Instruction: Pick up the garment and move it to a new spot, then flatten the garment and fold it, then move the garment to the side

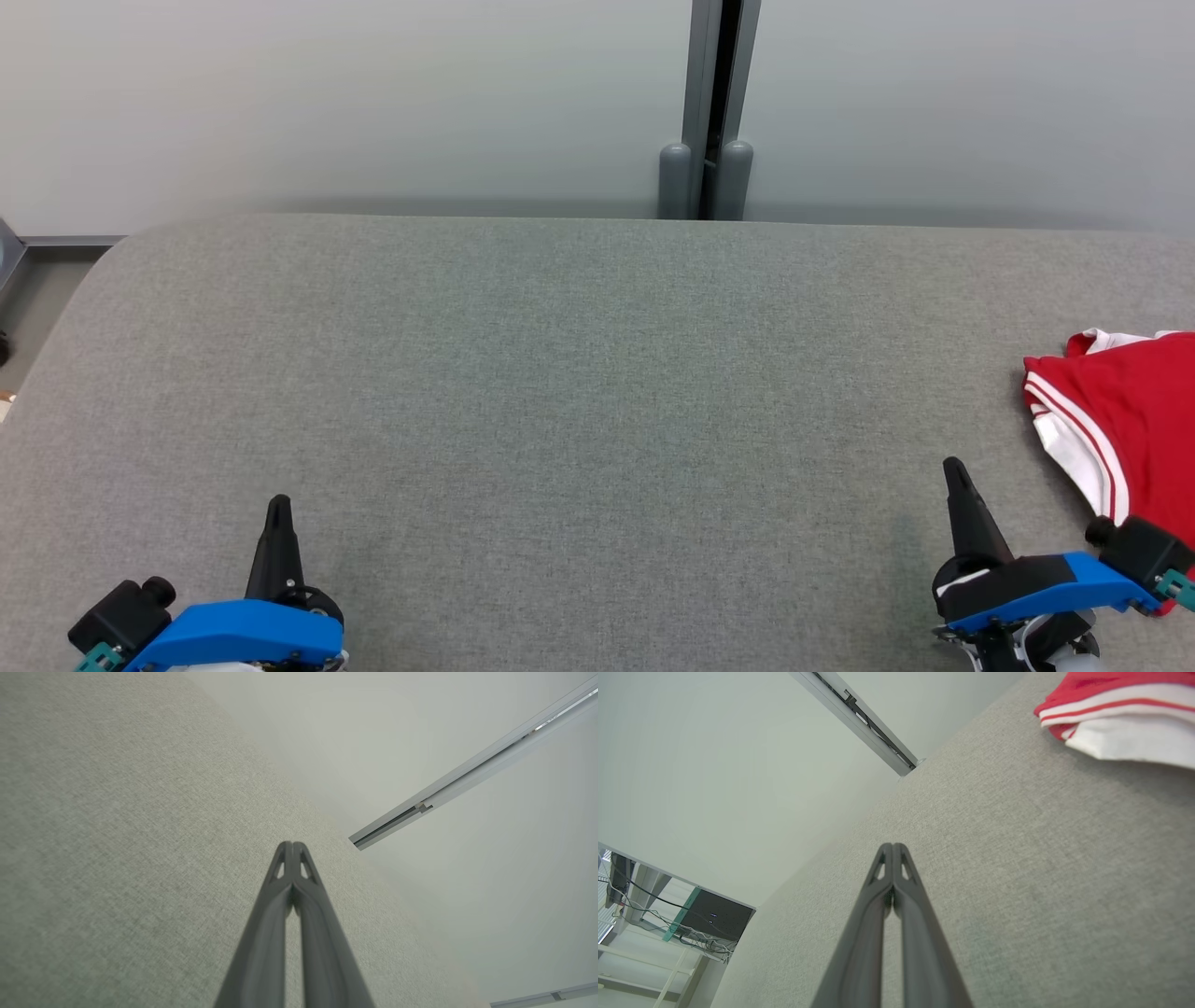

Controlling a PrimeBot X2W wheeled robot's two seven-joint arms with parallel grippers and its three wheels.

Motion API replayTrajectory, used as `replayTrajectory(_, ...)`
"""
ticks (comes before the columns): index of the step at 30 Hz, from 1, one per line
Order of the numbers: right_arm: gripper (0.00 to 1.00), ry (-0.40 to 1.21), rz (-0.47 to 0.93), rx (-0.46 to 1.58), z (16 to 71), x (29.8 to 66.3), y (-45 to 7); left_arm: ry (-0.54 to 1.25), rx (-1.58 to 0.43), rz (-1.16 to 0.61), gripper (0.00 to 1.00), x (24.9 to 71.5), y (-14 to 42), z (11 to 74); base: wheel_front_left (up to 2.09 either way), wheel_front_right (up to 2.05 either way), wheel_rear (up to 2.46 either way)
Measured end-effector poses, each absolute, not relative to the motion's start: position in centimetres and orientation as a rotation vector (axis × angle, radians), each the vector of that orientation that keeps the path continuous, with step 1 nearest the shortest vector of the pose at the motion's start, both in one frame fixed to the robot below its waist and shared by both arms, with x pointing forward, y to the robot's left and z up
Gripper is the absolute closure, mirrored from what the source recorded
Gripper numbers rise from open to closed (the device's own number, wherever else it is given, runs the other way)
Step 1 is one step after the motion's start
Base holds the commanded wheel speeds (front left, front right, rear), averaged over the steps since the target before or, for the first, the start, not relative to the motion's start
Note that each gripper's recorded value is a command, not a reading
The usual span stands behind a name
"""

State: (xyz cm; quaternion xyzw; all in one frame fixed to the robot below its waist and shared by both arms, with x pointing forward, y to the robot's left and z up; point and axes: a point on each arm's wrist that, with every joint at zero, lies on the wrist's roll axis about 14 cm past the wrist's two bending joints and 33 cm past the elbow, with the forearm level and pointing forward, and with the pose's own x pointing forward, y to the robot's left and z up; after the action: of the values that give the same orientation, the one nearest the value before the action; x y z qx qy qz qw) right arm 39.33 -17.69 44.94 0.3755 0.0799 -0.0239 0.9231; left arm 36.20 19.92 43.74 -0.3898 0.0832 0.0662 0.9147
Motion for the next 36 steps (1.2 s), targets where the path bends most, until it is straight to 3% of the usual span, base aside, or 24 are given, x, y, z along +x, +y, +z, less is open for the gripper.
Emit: replayTrajectory(36,1.00,0.101,-0.067,1.182,47.3,39.3,-18.8,0.104,-1.195,0.122,1.00,37.5,20.2,46.4,0.00,0.00,0.00)
